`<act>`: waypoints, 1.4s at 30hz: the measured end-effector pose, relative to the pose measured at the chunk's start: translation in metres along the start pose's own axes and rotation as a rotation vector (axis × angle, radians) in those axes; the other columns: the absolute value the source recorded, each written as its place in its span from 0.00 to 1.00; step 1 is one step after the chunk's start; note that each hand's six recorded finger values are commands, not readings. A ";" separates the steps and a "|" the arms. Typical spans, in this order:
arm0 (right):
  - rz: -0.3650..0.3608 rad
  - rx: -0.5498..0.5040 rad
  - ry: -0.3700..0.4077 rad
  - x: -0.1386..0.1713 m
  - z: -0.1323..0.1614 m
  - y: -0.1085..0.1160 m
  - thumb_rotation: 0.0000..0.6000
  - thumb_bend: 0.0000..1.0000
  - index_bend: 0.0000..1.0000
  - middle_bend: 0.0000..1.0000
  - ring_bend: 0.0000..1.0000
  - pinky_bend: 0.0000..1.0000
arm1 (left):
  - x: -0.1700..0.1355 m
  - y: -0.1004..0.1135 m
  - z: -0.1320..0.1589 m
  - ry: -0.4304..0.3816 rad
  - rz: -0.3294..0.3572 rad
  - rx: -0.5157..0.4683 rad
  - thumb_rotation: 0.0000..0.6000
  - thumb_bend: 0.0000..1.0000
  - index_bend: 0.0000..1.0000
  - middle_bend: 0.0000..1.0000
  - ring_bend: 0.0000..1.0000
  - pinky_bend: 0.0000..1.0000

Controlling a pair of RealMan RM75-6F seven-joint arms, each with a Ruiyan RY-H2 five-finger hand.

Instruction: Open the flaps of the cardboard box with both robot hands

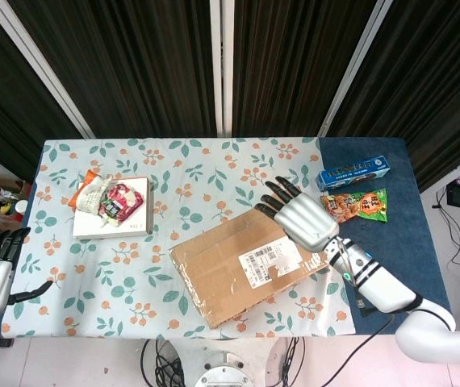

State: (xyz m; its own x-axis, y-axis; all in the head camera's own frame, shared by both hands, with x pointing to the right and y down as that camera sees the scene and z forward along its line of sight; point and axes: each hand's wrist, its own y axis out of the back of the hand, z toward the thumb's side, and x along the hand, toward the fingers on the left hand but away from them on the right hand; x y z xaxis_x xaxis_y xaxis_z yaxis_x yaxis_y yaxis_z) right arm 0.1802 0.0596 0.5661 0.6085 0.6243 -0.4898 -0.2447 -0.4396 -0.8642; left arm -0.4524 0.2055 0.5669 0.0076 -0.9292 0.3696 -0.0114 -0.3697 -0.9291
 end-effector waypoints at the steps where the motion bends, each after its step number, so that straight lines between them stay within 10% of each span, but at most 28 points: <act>1: 0.010 0.001 0.006 -0.007 0.005 0.000 1.00 1.00 0.21 0.20 0.00 0.00 | 0.000 0.000 0.000 0.000 0.000 0.000 0.68 0.10 0.07 0.12 0.09 0.19; 24: 0.065 -0.015 0.021 -0.035 0.038 -0.015 1.00 1.00 0.40 0.43 0.00 0.00 | 0.000 0.002 -0.002 -0.005 0.007 -0.002 0.68 0.10 0.07 0.12 0.09 0.19; 42: 0.010 -0.055 0.011 0.037 0.023 0.026 1.00 1.00 0.29 0.42 0.00 0.00 | 0.000 0.002 0.003 -0.012 0.005 0.005 0.75 0.10 0.07 0.12 0.09 0.19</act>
State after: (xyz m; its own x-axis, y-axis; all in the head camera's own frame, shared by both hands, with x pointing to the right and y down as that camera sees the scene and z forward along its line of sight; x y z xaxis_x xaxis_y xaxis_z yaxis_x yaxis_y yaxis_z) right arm 0.1787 0.0860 0.5228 0.6143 0.6130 -0.4968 -0.2093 -0.4804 -0.8517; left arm -0.4494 0.2045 0.5650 0.0200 -0.9307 0.3651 -0.0064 -0.3653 -0.9309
